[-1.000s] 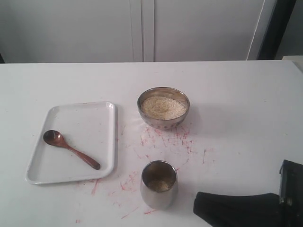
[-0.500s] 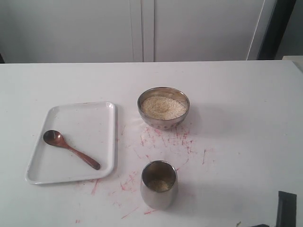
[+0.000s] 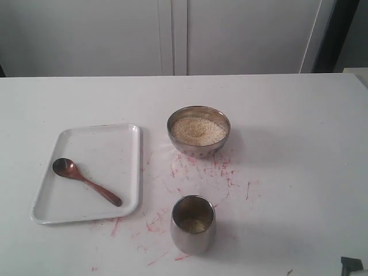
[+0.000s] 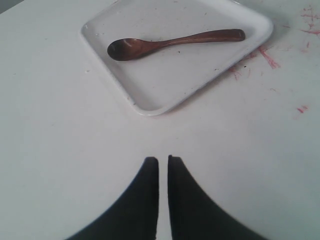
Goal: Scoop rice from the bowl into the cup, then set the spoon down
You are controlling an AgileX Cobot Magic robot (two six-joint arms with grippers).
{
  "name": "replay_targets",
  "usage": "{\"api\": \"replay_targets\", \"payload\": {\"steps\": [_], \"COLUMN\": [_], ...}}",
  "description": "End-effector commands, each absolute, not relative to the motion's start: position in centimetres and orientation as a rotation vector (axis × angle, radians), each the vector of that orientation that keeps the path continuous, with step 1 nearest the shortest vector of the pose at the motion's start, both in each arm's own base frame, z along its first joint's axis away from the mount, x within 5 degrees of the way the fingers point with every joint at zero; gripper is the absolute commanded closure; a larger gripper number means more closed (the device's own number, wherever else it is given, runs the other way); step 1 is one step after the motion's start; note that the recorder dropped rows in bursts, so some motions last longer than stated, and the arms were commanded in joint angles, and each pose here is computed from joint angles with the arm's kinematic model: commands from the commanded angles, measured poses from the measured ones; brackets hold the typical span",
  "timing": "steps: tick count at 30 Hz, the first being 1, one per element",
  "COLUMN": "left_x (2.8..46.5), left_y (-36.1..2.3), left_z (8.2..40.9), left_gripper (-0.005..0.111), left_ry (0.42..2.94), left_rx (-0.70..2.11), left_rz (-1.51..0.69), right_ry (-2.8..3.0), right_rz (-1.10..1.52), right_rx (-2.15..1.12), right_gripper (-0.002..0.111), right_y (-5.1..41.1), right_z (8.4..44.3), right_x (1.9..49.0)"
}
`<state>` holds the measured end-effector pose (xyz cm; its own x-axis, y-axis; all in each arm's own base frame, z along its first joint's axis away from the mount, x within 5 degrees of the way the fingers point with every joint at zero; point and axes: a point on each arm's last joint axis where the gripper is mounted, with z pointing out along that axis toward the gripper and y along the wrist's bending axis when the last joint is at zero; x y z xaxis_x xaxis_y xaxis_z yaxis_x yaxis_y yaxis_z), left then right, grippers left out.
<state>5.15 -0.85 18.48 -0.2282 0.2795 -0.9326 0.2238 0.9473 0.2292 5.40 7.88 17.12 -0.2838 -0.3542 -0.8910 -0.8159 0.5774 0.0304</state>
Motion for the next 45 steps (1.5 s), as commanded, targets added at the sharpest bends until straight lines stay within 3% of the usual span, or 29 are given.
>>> {"api": "replay_targets", "payload": {"steps": [1,14,45], "left_x": [5.1,5.1,5.1], "left_y": [-0.8,-0.8,-0.8], "left_z": [17.9,17.9,17.9], "left_gripper": [0.092,0.092,0.092], "left_ry": [1.855,1.855,1.855], "left_rx": [0.377,0.377,0.377], "left_rz": [0.047,0.047,0.047], "right_ry": [1.921,1.893,1.819], "right_rz": [0.609,0.594,0.233], "right_rx": [-0.946,-0.859,-0.211], "right_gripper": [0.108,0.108,0.108], "right_y": [7.6,6.8,1.7], "right_z": [16.7,17.2,18.5], "right_x": [5.3,5.4,5.8]}}
